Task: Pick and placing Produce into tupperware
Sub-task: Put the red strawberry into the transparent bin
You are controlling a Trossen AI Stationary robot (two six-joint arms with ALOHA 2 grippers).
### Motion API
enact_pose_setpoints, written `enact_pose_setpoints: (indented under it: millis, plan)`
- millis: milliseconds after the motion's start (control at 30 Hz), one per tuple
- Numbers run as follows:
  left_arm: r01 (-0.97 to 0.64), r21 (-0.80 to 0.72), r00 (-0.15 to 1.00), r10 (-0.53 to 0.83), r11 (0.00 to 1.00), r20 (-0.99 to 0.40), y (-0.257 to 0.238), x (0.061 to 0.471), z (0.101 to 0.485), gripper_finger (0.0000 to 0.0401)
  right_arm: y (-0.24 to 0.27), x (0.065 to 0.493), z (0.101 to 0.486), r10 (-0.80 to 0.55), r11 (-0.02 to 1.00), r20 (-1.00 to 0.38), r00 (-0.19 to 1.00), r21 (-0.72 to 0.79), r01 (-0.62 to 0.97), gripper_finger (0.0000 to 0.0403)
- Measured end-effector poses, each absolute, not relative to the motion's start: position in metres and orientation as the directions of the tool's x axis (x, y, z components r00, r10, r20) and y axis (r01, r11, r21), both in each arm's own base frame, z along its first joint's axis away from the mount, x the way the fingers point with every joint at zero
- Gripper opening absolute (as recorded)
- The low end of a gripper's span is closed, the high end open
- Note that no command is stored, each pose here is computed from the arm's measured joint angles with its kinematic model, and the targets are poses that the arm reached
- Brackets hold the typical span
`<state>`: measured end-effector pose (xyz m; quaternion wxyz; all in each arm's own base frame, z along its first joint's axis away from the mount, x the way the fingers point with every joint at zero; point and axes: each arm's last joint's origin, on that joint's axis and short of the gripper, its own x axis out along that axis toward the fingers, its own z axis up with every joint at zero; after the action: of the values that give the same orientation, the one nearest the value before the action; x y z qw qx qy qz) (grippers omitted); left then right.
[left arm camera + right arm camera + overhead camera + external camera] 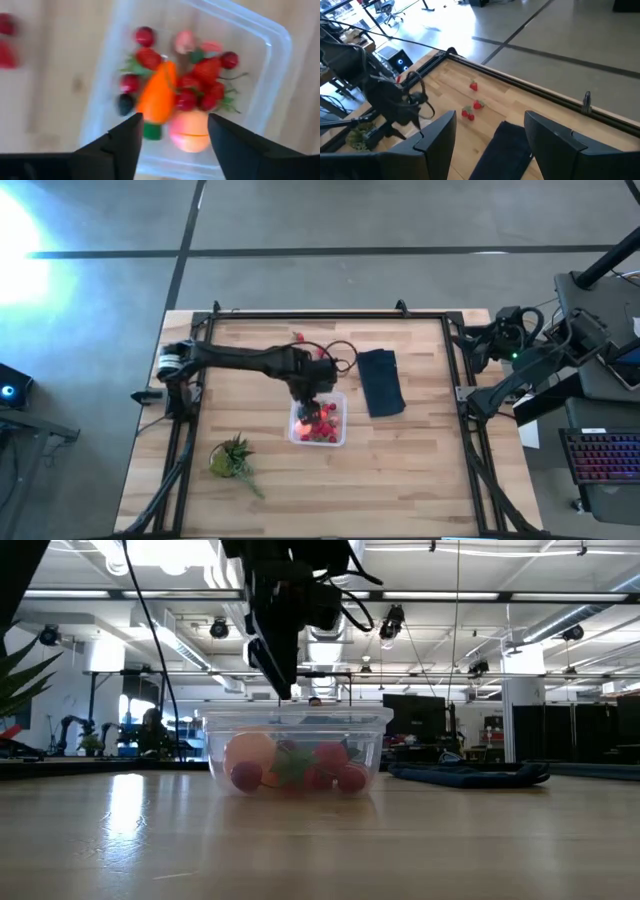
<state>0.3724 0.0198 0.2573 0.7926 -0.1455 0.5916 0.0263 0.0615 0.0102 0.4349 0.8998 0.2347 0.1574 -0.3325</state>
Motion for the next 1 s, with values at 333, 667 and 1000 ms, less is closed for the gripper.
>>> enact_pose_setpoints:
  millis: [333,667,1000]
  plan:
    - [-0.463,0.013,0.213,0.125,0.887,-0.969,0.148,0.335,0.270,0.0232,0.009,0.061,0.436,-0.554,0.663,-0.411,0.723,0.307,0.683,0.0226]
    - [-0.802,-0.290,0.259,-0.133,0.522,-0.957,0.252,0.294,0.229,0.0232,0.006,0.057,0.437,-0.589,0.636,-0.372,0.718,0.334,0.695,0.0226]
    - [0.020,0.340,0.202,0.330,0.940,-0.922,0.240,0.332,0.262,0.0232,0.003,0.054,0.438,-0.603,0.627,-0.352,0.715,0.346,0.699,0.0226]
